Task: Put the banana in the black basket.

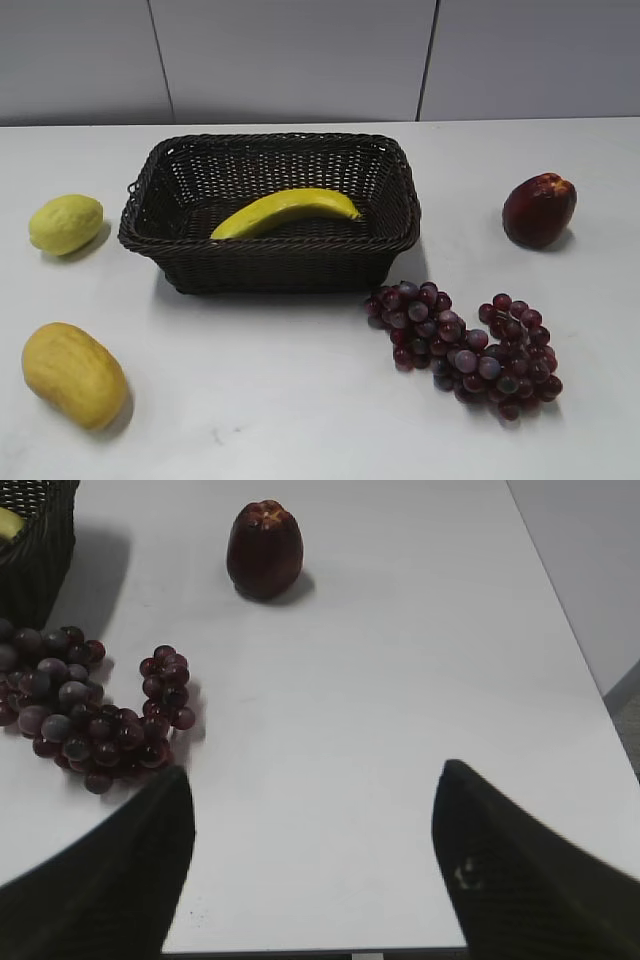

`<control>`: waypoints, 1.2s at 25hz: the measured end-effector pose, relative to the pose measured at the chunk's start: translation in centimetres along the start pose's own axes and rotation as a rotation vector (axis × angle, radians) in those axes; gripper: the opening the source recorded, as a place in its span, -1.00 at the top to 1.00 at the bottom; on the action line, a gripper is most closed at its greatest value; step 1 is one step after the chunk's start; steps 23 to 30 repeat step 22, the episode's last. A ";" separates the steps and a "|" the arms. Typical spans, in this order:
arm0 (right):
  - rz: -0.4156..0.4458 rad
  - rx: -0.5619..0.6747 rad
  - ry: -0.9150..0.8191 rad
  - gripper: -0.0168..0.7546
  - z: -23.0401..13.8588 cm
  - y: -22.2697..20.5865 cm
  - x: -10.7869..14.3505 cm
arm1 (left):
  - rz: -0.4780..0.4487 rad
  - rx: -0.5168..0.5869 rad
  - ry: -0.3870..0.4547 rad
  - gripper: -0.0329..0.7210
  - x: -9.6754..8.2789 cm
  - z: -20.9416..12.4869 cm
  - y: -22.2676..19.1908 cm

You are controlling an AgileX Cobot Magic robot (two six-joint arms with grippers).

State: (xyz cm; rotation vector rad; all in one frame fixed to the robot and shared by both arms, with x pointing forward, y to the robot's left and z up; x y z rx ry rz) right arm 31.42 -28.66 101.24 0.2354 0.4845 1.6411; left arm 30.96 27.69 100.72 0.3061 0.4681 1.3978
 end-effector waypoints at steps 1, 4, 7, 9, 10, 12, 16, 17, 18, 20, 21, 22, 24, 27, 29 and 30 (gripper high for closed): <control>0.001 -0.001 0.001 -0.58 0.0 0.0 0.0 | 0.000 0.000 0.000 0.27 0.0 0.0 0.0; 0.016 -0.003 0.004 -0.58 0.0 0.0 0.0 | 0.000 0.000 0.000 0.27 0.0 0.0 0.0; 0.029 -0.004 0.009 -0.58 0.0 0.0 0.1 | 0.000 0.000 0.000 0.27 0.0 0.0 0.0; 0.029 -0.003 0.010 -0.58 0.0 0.0 0.1 | 0.000 0.000 0.000 0.27 0.0 0.0 0.0; 0.029 -0.003 0.010 -0.58 0.0 0.0 0.1 | 0.000 0.000 0.000 0.27 0.0 0.0 0.0; 0.029 -0.003 0.010 -0.58 0.0 0.0 0.1 | 0.000 0.000 0.000 0.27 0.0 0.0 0.0; 0.029 -0.003 0.010 -0.58 0.0 0.0 0.1 | 0.000 0.000 0.000 0.27 0.0 0.0 0.0; 0.028 -0.004 0.010 -0.58 0.0 0.0 0.1 | 0.000 0.000 0.000 0.27 0.0 0.0 0.0; 0.028 -0.004 0.010 -0.58 0.0 0.0 0.1 | 0.000 0.000 0.000 0.27 0.0 0.0 0.0; 0.029 -0.004 0.010 -0.58 0.0 0.0 0.1 | 0.000 0.000 0.000 0.27 0.0 0.0 0.0; 0.029 -0.003 0.010 -0.58 0.0 0.0 0.1 | 0.000 0.000 0.000 0.27 0.0 0.0 0.0; 0.029 -0.003 0.010 -0.58 0.0 0.0 0.1 | 0.000 0.000 0.000 0.27 0.0 0.0 0.0; 0.029 -0.003 0.010 -0.58 0.0 0.0 0.1 | 0.000 0.000 0.000 0.27 0.0 0.0 0.0; 0.029 -0.003 0.010 -0.58 0.0 0.0 0.1 | 0.000 0.000 0.000 0.27 0.0 0.0 0.0; 0.029 -0.003 0.010 -0.58 0.0 0.0 0.1 | 0.000 0.000 0.000 0.27 0.0 0.0 0.0; 0.029 -0.003 0.010 -0.58 0.0 0.0 0.1 | 0.000 0.000 0.000 0.27 0.0 0.0 0.0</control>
Point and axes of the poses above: a point on each arm's last joint axis where the gripper is mounted, y pointing back along that axis away from the gripper, x along the wrist's bending axis when the last joint is at zero, z = x × y, the point moved 9 cm from there along -y, pointing out along that axis toward the gripper, and after that the axes turned 8 degrees about y, right-handed, at the moved point
